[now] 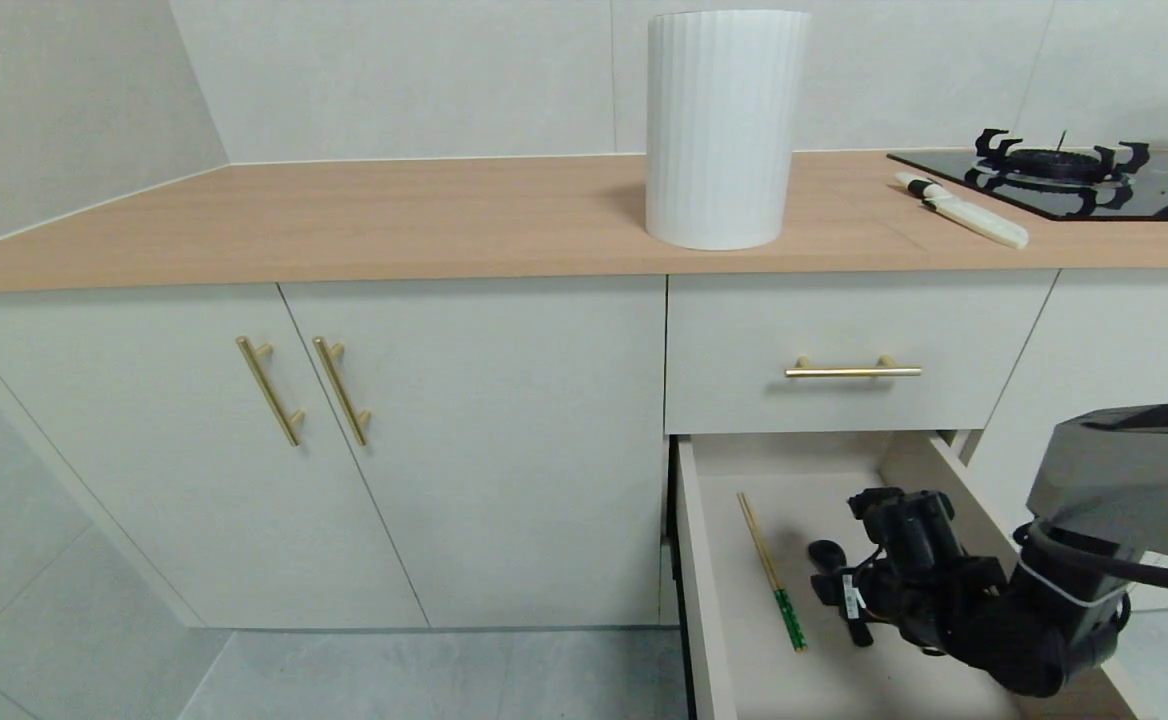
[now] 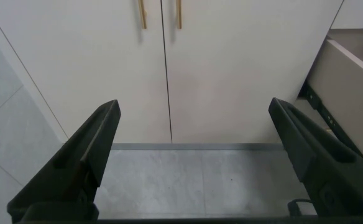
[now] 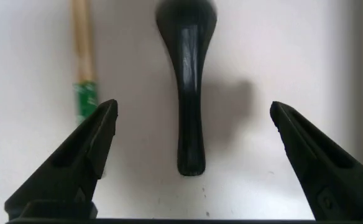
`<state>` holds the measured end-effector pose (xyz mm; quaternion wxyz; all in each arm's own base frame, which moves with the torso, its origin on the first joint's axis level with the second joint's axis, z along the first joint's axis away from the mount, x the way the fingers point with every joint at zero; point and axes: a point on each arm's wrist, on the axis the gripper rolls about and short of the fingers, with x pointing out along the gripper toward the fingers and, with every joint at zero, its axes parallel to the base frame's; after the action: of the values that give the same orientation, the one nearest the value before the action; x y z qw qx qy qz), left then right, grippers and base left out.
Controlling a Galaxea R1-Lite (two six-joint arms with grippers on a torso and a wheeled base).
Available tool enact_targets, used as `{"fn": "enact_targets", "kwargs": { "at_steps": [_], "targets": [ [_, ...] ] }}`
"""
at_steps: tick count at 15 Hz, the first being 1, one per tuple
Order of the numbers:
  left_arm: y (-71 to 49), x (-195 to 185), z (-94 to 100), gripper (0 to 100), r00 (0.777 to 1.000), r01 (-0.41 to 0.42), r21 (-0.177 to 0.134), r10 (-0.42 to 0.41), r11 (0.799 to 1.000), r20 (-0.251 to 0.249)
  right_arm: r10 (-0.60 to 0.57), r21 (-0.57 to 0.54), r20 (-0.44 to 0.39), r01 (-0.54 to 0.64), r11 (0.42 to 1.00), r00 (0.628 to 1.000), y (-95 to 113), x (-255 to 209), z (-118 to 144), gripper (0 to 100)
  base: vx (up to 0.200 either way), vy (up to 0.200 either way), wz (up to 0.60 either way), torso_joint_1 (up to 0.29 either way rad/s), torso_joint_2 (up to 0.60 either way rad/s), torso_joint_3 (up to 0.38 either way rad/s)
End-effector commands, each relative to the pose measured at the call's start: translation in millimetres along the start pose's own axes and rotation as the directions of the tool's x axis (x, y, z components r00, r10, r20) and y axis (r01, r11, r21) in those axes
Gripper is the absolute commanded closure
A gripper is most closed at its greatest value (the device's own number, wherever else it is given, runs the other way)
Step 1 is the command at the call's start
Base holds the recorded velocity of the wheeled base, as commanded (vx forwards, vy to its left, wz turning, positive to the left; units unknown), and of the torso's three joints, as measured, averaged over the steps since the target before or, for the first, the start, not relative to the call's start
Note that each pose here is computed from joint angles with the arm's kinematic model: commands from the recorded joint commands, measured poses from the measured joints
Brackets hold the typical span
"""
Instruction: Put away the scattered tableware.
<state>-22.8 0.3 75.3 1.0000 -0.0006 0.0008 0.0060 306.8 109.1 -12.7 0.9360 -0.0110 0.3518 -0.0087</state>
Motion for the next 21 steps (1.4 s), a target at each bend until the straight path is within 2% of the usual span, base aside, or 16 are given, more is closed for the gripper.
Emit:
{"fn": "enact_targets", "kwargs": {
  "at_steps": [1,3,8,12,15,21],
  "targets": [
    [0.0,0.0,0.0,0,1.000,0.000,0.000,0.000,1.000,0.000,0.023,0.021,0.081,-0.025,0.999,0.996,-5.9,-40.9,28.0,0,0.000,0.000,0.00,0.000,0.00,0.000],
    [0.0,0.0,0.0,0,1.000,0.000,0.000,0.000,1.000,0.000,0.034,0.017,0.076,-0.035,0.999,0.997,-10.1,-65.6,39.2,0,0.000,0.000,0.00,0.000,0.00,0.000],
    [0.0,0.0,0.0,0,1.000,0.000,0.000,0.000,1.000,0.000,0.194,-0.016,0.009,-0.194,0.981,0.981,-19.5,-146.6,60.7,0,0.000,0.000,0.00,0.000,0.00,0.000],
    [0.0,0.0,0.0,0,1.000,0.000,0.000,0.000,1.000,0.000,0.237,-0.092,-0.087,-0.244,0.965,0.968,-19.8,-187.2,57.5,0,0.000,0.000,0.00,0.000,0.00,0.000],
    [0.0,0.0,0.0,0,1.000,0.000,0.000,0.000,1.000,0.000,0.246,-0.155,-0.143,-0.267,0.951,0.959,-17.4,-199.6,49.8,0,0.000,0.000,0.00,0.000,0.00,0.000],
    [0.0,0.0,0.0,0,1.000,0.000,-0.002,0.000,1.000,0.000,0.252,-0.167,-0.154,-0.277,0.946,0.955,-14.9,-200.0,47.0,0,0.000,0.000,0.00,0.000,0.00,0.000]
  ]
}}
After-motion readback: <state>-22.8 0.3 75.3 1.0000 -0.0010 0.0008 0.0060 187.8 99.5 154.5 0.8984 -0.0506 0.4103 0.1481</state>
